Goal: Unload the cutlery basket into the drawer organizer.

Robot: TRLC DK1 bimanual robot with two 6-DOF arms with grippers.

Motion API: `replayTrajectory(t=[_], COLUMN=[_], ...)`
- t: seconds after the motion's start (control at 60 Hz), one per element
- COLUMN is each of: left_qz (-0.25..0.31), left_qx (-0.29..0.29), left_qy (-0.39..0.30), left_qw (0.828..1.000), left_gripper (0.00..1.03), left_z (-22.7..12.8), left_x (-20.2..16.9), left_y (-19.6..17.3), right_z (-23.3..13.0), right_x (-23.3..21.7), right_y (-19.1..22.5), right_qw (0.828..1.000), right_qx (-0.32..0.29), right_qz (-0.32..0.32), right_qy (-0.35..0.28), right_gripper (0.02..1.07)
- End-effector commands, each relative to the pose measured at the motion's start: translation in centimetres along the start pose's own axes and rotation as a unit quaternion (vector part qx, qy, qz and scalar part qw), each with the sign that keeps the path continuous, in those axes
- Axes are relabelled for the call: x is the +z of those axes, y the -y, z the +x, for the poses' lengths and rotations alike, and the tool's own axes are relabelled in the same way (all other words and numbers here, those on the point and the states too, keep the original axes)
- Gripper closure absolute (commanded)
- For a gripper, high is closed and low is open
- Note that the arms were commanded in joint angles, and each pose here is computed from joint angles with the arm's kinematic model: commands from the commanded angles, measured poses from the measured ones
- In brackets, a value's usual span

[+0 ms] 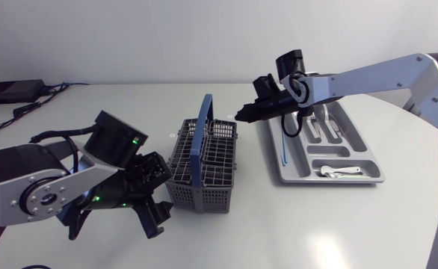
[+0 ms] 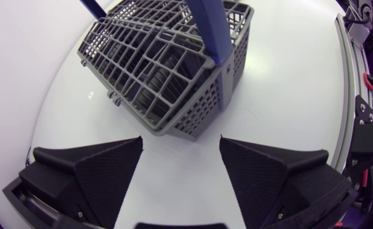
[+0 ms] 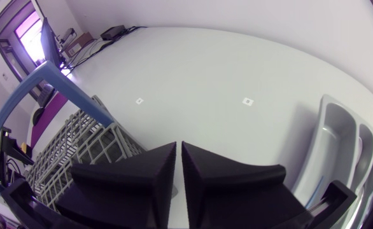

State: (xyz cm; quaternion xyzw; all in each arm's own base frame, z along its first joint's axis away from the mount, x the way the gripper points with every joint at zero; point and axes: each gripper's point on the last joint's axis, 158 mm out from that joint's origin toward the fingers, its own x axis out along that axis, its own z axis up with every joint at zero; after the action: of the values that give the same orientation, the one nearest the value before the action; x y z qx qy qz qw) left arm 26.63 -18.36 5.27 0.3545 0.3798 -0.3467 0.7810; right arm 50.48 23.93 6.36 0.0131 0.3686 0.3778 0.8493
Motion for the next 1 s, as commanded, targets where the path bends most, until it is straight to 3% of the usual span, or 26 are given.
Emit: replayTrajectory(t=[0.0, 0.233, 0.567, 0.983], left_qz=[-0.018, -0.045, -0.080, -0.112], left_qx=[0.007, 0.031, 0.083, 0.133], left_qy=[0.000, -0.005, -0.014, -0.009], left_qw=[1.000, 0.999, 0.993, 0.985], left_gripper=[0.20, 0.20, 0.20, 0.20], left_z=[0.5, 2.0, 4.0, 7.7], left_x=[0.5, -0.3, -2.1, -0.9], left_y=[-1.0, -3.8, -10.2, -19.3], right_z=[1.3, -0.3, -3.7, -7.9], right_x=[-0.2, -2.0, -6.1, -10.9], right_y=[-0.9, -4.0, -7.8, -12.0], right_qw=[1.000, 0.996, 0.992, 0.988], right_qx=[0.022, 0.085, 0.106, 0.120], right_qz=[0.017, 0.008, -0.020, -0.041], right_qy=[-0.008, -0.033, -0.060, -0.084], right_gripper=[0.95, 0.97, 0.97, 0.97])
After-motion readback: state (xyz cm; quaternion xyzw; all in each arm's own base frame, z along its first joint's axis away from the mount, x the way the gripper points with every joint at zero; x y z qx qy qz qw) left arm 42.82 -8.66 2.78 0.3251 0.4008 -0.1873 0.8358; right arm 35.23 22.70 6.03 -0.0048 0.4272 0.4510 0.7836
